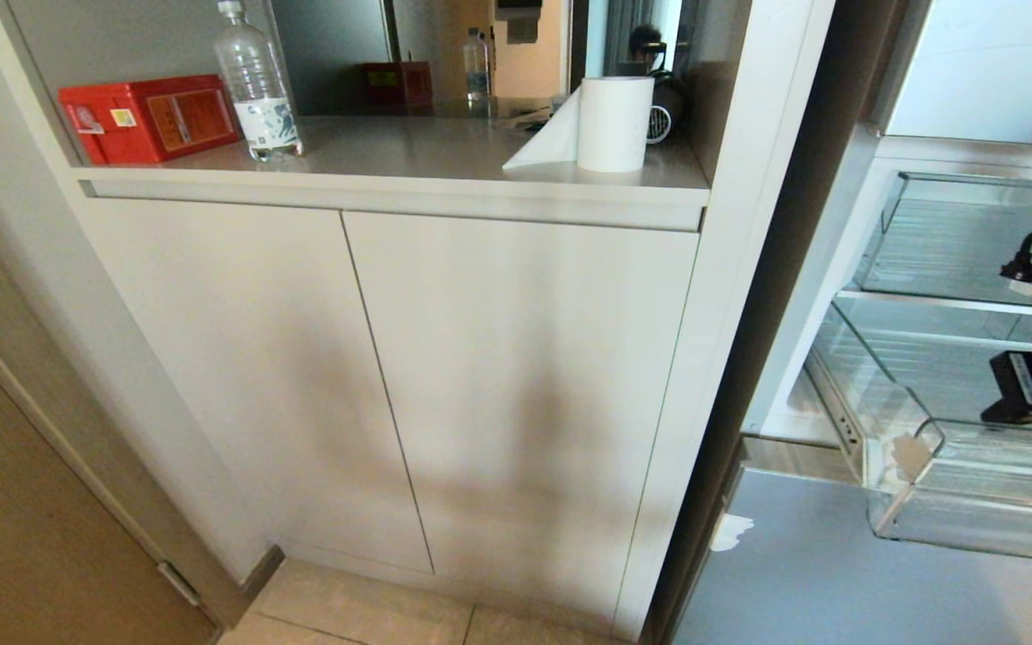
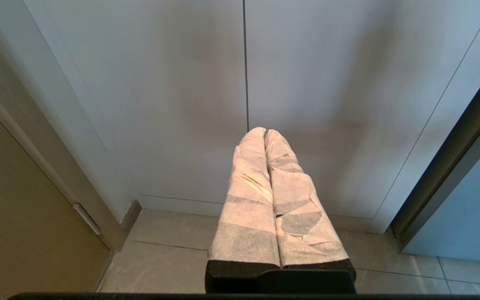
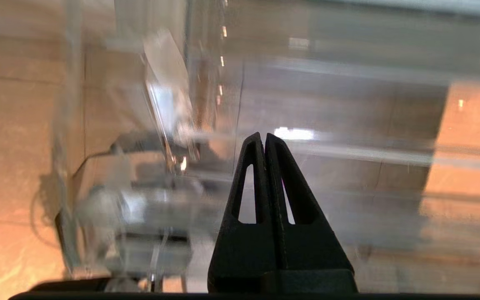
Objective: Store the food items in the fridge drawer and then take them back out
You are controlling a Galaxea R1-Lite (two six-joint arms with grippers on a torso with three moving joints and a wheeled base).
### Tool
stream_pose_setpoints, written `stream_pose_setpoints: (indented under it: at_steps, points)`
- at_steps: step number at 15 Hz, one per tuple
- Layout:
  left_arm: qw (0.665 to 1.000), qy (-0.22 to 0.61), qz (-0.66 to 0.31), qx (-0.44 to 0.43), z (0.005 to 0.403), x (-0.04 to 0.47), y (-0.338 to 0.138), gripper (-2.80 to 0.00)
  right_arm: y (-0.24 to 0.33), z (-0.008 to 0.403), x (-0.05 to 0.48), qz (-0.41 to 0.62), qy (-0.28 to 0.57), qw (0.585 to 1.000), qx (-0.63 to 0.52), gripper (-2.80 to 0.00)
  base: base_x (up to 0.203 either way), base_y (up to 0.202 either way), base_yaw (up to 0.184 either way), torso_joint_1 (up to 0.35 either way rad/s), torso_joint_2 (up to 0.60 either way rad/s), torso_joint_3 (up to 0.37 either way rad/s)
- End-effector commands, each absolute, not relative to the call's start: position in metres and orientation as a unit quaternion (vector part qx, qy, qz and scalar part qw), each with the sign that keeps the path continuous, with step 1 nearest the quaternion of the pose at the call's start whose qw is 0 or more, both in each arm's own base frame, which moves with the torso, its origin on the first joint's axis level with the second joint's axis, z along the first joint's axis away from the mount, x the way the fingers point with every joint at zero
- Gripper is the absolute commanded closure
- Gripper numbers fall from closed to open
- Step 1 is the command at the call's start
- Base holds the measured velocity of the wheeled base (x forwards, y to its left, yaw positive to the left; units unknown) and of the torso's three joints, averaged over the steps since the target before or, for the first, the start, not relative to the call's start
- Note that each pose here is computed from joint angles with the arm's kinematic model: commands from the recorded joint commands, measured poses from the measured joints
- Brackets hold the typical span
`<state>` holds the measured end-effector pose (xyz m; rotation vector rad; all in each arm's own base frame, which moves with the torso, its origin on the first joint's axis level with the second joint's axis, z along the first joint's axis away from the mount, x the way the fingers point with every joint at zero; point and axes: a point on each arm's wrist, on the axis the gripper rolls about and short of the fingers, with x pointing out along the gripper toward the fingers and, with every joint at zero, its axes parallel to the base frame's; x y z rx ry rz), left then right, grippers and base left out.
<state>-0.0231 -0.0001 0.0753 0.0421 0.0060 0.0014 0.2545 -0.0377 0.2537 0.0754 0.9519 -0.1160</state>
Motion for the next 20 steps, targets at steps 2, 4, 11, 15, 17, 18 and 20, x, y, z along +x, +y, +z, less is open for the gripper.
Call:
stream_pose_setpoints:
  at_steps: [2, 4, 11, 15, 17, 18, 20]
  points:
    - [1.0, 0.003, 0.001, 0.021, 0.075, -0.023, 0.0, 0.0, -0.034, 0.258, 0.22, -0.057, 0.45, 0.89, 0.038, 0.0, 0.0, 0.0, 0.0, 0.0, 0.0, 0.0]
    - [1.0, 0.002, 0.001, 0.021, 0.075, -0.023, 0.0, 0.0, -0.032, 0.256, 0.208, -0.058, 0.449, 0.891, 0.041, 0.0, 0.0, 0.0, 0.0, 0.0, 0.0, 0.0]
    - [1.0, 0.003, 0.001, 0.021, 0.075, -0.023, 0.0, 0.0, -0.029, 0.274, 0.197, -0.056, 0.408, 0.91, 0.044, 0.0, 0.0, 0.0, 0.0, 0.0, 0.0, 0.0]
    - [1.0, 0.003, 0.001, 0.021, 0.075, -0.023, 0.0, 0.0, -0.028, 0.279, 0.19, -0.047, 0.38, 0.923, 0.048, 0.0, 0.0, 0.0, 0.0, 0.0, 0.0, 0.0]
    - [1.0, 0.003, 0.001, 0.021, 0.075, -0.023, 0.0, 0.0, -0.025, 0.291, 0.17, -0.048, 0.337, 0.939, 0.051, 0.0, 0.0, 0.0, 0.0, 0.0, 0.0, 0.0]
    - [1.0, 0.003, 0.001, 0.021, 0.075, -0.023, 0.0, 0.0, -0.023, 0.295, 0.158, -0.048, 0.319, 0.945, 0.049, 0.0, 0.0, 0.0, 0.0, 0.0, 0.0, 0.0]
    - [1.0, 0.003, 0.001, 0.021, 0.075, -0.023, 0.0, 0.0, -0.018, 0.301, 0.126, -0.049, 0.284, 0.956, 0.049, 0.0, 0.0, 0.0, 0.0, 0.0, 0.0, 0.0]
